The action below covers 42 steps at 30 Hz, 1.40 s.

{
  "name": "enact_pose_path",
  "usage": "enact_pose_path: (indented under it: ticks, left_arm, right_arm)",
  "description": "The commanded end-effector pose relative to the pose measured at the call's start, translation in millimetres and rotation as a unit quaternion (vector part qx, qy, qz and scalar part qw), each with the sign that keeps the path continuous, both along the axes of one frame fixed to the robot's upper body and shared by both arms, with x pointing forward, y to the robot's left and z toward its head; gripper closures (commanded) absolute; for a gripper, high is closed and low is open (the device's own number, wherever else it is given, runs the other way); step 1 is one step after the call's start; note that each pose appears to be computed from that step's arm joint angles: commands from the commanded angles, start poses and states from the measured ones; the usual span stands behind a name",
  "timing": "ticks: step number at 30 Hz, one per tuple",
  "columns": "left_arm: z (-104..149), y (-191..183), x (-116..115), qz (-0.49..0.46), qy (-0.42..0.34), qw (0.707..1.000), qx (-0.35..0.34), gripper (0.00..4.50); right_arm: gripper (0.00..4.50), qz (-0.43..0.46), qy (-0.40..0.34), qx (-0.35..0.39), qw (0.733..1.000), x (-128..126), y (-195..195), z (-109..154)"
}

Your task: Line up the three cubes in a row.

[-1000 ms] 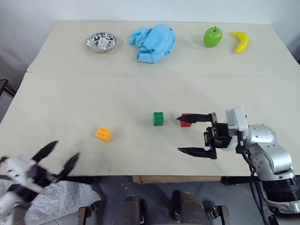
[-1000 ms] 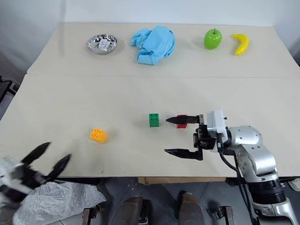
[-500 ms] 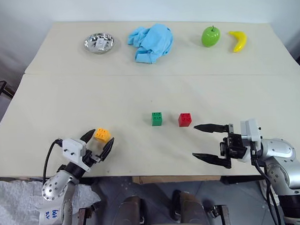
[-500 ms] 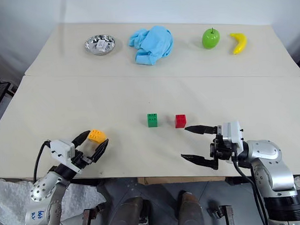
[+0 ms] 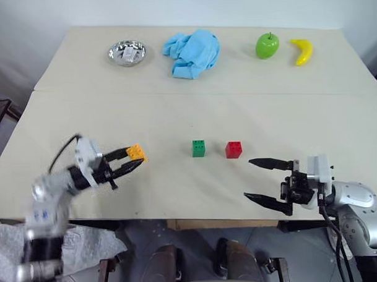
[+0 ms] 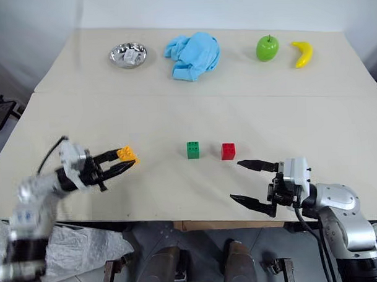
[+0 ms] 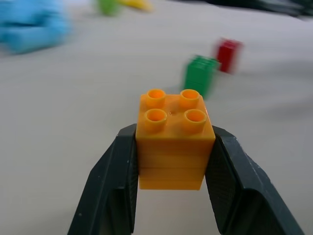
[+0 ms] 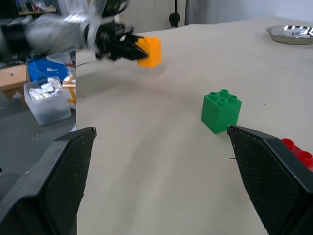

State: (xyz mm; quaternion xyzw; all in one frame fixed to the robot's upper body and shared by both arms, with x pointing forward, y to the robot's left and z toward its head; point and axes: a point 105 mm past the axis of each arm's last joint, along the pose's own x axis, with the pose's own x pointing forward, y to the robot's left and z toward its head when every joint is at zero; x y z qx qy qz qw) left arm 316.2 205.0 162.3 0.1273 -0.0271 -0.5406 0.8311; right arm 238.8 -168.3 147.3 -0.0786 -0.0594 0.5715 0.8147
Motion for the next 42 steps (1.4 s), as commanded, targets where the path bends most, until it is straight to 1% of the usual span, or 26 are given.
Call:
enact_pose_path:
  ticks: [1, 2, 3, 5, 8, 12, 15, 20, 22, 27, 29, 31, 33, 34, 36, 37, 39, 41, 42]
  left_arm:
    - [-10, -11, 12, -0.084, 0.022, 0.995, 0.057, 3.01]
    - [-13, -14, 20, -0.094, 0.024, 0.992, 0.077, 3.01]
    - [-13, -15, 28, -0.094, 0.03, 0.992, 0.082, 3.01]
    - [-11, -17, 40, -0.084, 0.035, 0.993, 0.074, 3.01]
    - [-17, -27, 49, -0.099, 0.042, 0.989, 0.1, 3.01]
    - [-28, -29, 48, -0.115, 0.055, 0.984, 0.126, 3.01]
    - [-27, -40, 53, -0.114, 0.044, 0.986, 0.114, 3.01]
    - [-29, -60, 54, -0.134, 0.024, 0.985, 0.107, 3.01]
    - [-32, -65, 53, -0.142, 0.029, 0.984, 0.105, 3.01]
    - [-35, -70, 52, -0.151, 0.031, 0.982, 0.109, 3.01]
    - [-35, -70, 55, -0.139, 0.031, 0.984, 0.106, 2.28]
    - [-33, -67, 57, -0.126, 0.028, 0.986, 0.102, 1.71]
    - [-29, -61, 58, -0.118, 0.019, 0.988, 0.1, 1.03]
    - [-27, -57, 58, -0.116, 0.012, 0.988, 0.1, 0.82]
    - [-23, -48, 55, -0.112, 0.006, 0.989, 0.094, 0.17]
    - [-22, -39, 52, -0.111, 0.004, 0.99, 0.088, 0.04]
    - [-21, -29, 47, -0.111, 0.002, 0.99, 0.082, 0.04]
    - [-24, -14, 35, -0.121, 0.003, 0.989, 0.082, 0.04]
    - [-25, -2, 25, -0.118, -0.001, 0.989, 0.084, 0.04]
  right_arm:
    - [0.0, -0.009, -0.031, -0.002, 0.999, 4, -5, 12]
    - [0.0, -0.012, -0.034, -0.002, 0.999, 5, -5, 12]
    - [0.0, -0.013, -0.037, -0.003, 0.999, 5, -5, 13]
    - [0.0, -0.013, -0.039, -0.004, 0.999, 4, -5, 13]
    - [0.0, -0.037, -0.048, -0.006, 0.998, 2, -12, 16]
    - [0.0, -0.054, -0.051, -0.007, 0.997, -1, -15, 17]
    - [0.0, -0.065, -0.05, -0.007, 0.997, -4, -17, 16]
    - [0.0, -0.073, -0.045, -0.01, 0.996, -6, -20, 15]
    - [0.0, -0.073, -0.041, -0.012, 0.996, -7, -21, 14]
    - [0.0, -0.073, -0.032, -0.016, 0.997, -9, -24, 12]
    - [0.0, -0.072, -0.029, -0.018, 0.997, -10, -25, 10]
    - [0.0, -0.07, -0.026, -0.017, 0.997, -10, -24, 9]
    - [0.0, -0.067, -0.023, -0.016, 0.997, -11, -23, 8]
    - [0.0, -0.064, -0.023, -0.016, 0.998, -11, -23, 8]
    - [0.0, -0.061, -0.023, -0.016, 0.998, -11, -23, 8]
    - [0.0, -0.058, -0.024, -0.016, 0.998, -11, -23, 8]
    - [0.0, -0.055, -0.025, -0.017, 0.998, -11, -25, 9]
    - [0.0, -0.051, -0.022, -0.017, 0.998, -11, -27, 9]
    - [0.0, -0.039, -0.033, -0.01, 0.999, -12, -30, 11]
